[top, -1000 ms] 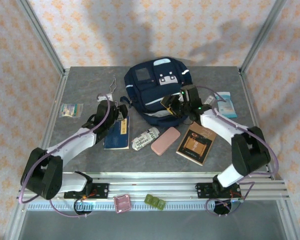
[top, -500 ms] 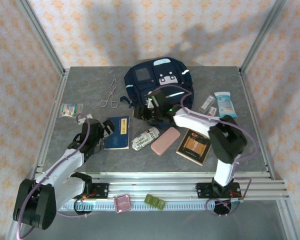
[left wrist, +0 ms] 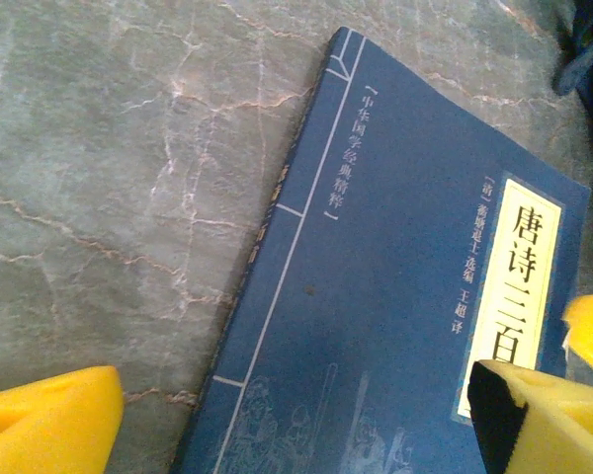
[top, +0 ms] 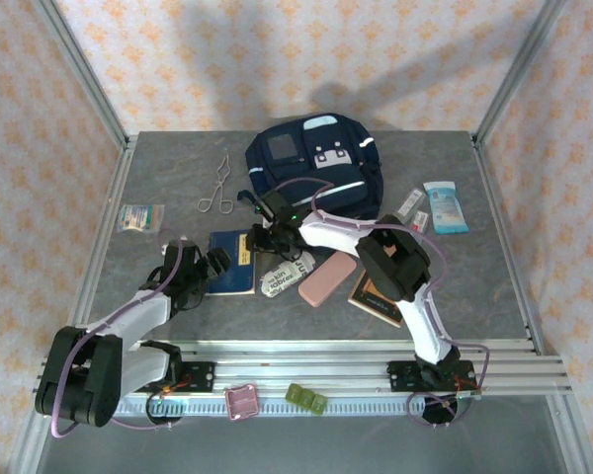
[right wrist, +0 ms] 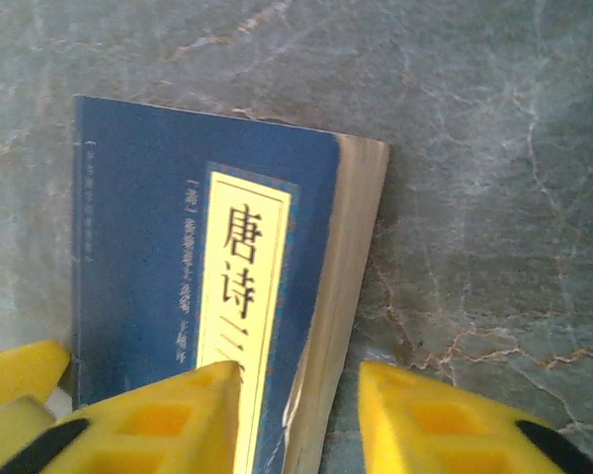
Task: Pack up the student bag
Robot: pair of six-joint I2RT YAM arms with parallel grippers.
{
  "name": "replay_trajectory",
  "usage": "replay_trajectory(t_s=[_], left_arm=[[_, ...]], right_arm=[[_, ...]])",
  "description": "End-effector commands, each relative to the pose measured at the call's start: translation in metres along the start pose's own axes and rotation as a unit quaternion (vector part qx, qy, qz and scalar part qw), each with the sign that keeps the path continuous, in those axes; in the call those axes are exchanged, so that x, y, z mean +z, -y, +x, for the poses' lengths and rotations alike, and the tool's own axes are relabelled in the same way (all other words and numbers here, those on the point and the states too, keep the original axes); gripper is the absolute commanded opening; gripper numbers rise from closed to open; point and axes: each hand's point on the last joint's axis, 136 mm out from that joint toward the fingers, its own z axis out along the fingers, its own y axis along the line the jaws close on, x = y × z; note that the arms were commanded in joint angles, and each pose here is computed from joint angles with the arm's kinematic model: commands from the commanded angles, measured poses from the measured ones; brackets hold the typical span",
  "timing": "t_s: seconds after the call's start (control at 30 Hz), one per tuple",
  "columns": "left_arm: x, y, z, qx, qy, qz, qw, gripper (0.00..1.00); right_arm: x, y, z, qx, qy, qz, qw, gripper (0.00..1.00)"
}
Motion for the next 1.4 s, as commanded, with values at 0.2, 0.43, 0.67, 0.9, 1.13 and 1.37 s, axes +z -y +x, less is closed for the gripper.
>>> replay_trajectory(t_s=[0.2,0.43,0.67,0.9,1.13,1.37], left_arm=[[0.008,0.022,0.006,0.006,-0.021,0.071,0.997,0.78],[-0.003,0.058,0.002,0.016,-0.017,0.168,0.985,0.55],[-0.029,0.084,-0.011,0.019,0.018,0.241,0.97,0.48],[-0.027,0.079,-0.006,0.008,0.016,0.241,0.97,0.47],[-0.011,0.072,0.005,-0.001,-0.017,0.224,0.974,0.29],[-0.022,0.083,-0.01,0.015,0.0,0.225,0.974,0.0]], right_arm=[[0.017,0.032,0.009,0.011,-0.013,0.068,0.998,0.19],[0.029,0.039,0.02,0.025,-0.03,0.062,0.997,0.11],[0.033,0.05,0.026,0.048,-0.036,0.056,0.997,0.11],[0.033,0.048,0.026,0.053,-0.034,0.045,0.997,0.11],[0.03,0.048,0.024,0.057,-0.029,0.04,0.997,0.12],[0.009,0.033,0.008,0.039,-0.009,0.01,0.999,0.17]])
